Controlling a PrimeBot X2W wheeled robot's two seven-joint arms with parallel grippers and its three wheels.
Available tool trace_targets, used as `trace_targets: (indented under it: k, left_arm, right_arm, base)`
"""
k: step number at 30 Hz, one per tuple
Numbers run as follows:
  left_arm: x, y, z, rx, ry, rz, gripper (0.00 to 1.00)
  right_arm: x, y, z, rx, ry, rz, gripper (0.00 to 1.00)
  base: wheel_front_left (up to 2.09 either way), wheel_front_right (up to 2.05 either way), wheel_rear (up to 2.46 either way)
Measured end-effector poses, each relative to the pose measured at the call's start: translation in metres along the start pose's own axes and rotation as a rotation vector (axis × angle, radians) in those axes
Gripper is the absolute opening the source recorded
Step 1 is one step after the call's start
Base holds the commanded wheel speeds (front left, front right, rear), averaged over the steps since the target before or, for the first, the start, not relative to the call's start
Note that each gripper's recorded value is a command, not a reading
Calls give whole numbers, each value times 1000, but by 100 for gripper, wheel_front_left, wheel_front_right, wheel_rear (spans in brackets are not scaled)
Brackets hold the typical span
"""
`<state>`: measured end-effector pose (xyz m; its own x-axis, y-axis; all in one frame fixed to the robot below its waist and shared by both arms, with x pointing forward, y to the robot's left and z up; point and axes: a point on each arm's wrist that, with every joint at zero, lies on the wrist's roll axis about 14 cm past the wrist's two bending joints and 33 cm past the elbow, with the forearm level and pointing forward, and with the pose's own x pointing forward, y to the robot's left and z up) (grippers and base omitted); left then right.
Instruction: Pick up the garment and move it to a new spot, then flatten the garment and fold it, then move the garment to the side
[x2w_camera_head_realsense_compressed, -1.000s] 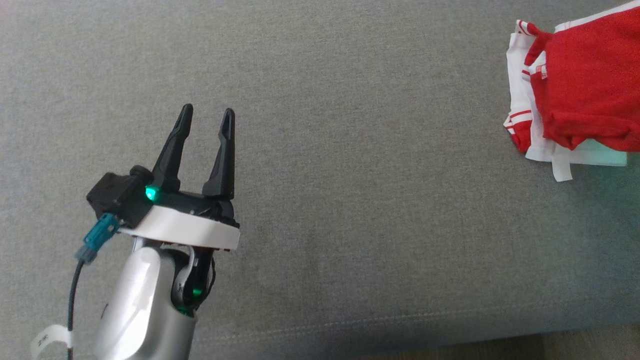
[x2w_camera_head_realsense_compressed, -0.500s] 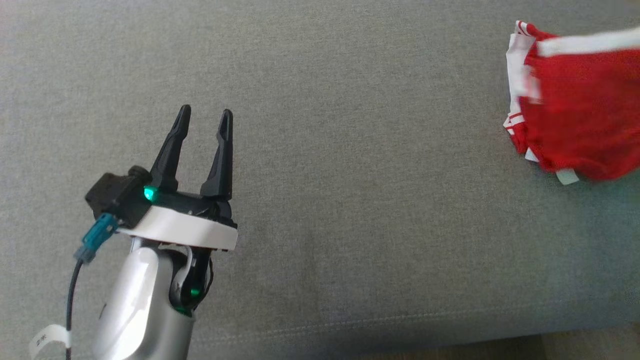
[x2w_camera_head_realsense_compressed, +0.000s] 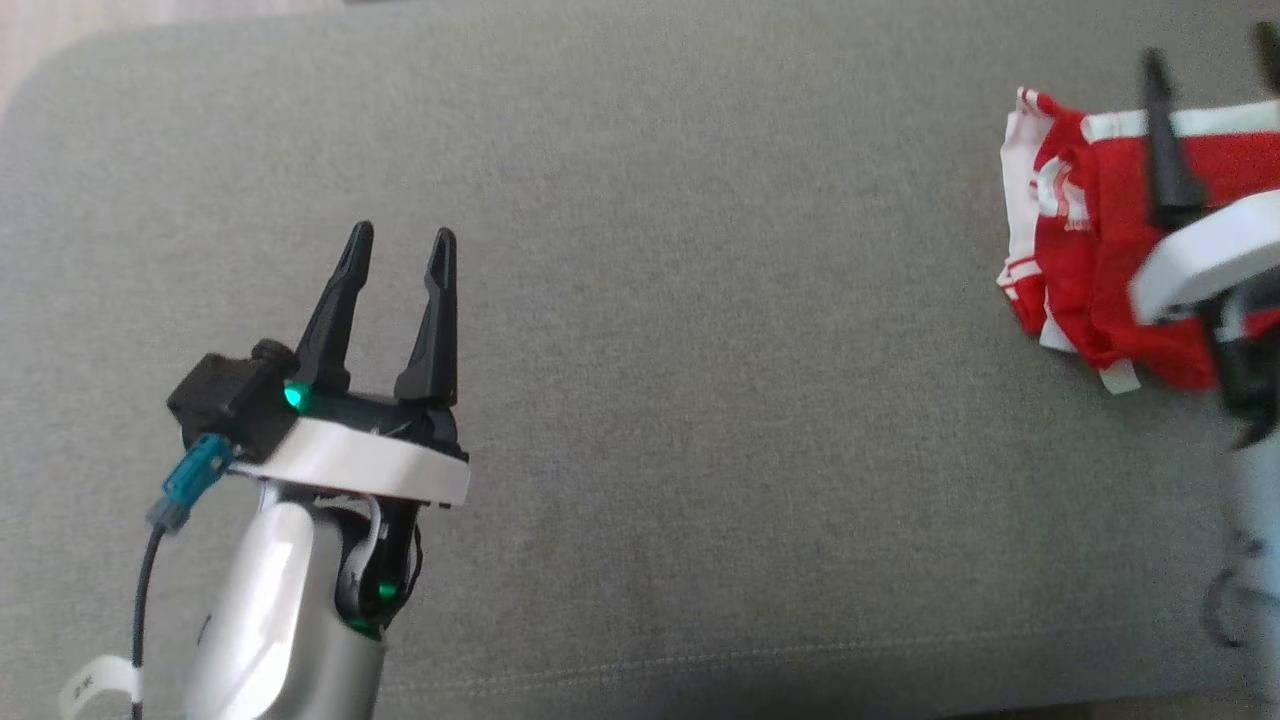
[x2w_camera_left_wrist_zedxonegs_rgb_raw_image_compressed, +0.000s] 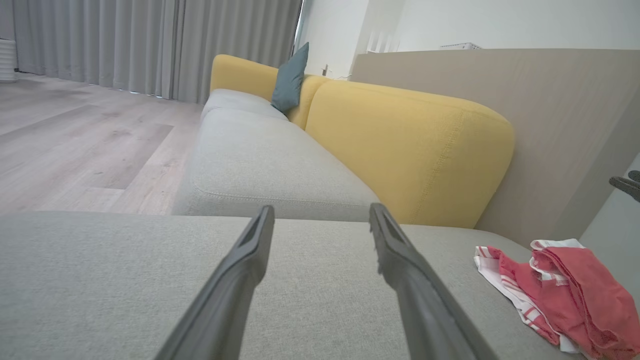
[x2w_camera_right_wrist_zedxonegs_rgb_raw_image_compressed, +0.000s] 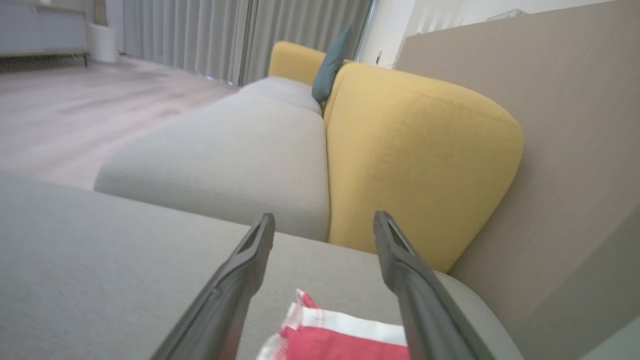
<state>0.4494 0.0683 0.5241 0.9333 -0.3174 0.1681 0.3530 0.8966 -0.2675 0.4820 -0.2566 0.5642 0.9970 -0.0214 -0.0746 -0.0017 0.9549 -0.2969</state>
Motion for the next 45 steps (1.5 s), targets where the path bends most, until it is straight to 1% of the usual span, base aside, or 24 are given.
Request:
trace_targets:
  k: [4, 8, 11, 14, 17, 21, 26, 29, 31, 37, 39, 45]
  left_arm:
    - [-10, 1, 13, 17, -25, 21, 100]
    - [-26, 5, 23, 32, -39, 53, 100]
    - [-40, 7, 29, 42, -46, 77, 100]
    - [-60, 10, 28, 48, -34, 104, 100]
    - [-76, 13, 23, 57, -15, 131, 100]
    - [-92, 17, 19, 74, 1, 159, 100]
    - [-98, 17, 19, 80, 2, 170, 100]
    - [-96, 15, 29, 82, -29, 163, 100]
    - [-95, 14, 35, 72, -50, 156, 100]
    - [-99, 13, 26, 43, -26, 155, 100]
    - [-99, 13, 27, 19, -31, 154, 100]
    - [-98, 13, 28, 10, -38, 148, 100]
  right_arm:
    - [-7, 33, 28, 104, -122, 44, 100]
    - [-25, 71, 33, 218, -179, 97, 100]
    - [-42, 87, 26, 282, -195, 118, 100]
    - [-63, 99, 12, 353, -201, 136, 100]
    - [-78, 109, 2, 462, -206, 149, 100]
    - [-93, 122, -17, 525, -175, 163, 100]
    - [-100, 132, -27, 553, -153, 180, 100]
    - [-100, 133, -26, 553, -160, 183, 100]
    - [-100, 134, -26, 554, -164, 184, 100]
    - [-100, 133, -26, 561, -163, 180, 100]
    - [-100, 133, -26, 561, -163, 179, 100]
    - [-100, 132, -26, 565, -165, 178, 100]
  base:
    - [0, 0, 0]
    - [0, 0, 0]
    - [0, 0, 0]
    - [0, 0, 0]
    - [0, 0, 0]
    - [0, 0, 0]
    - [0, 0, 0]
    - [0, 0, 0]
    - [0, 0, 0]
    - [0, 0, 0]
    - [0, 0, 0]
    - [0, 0, 0]
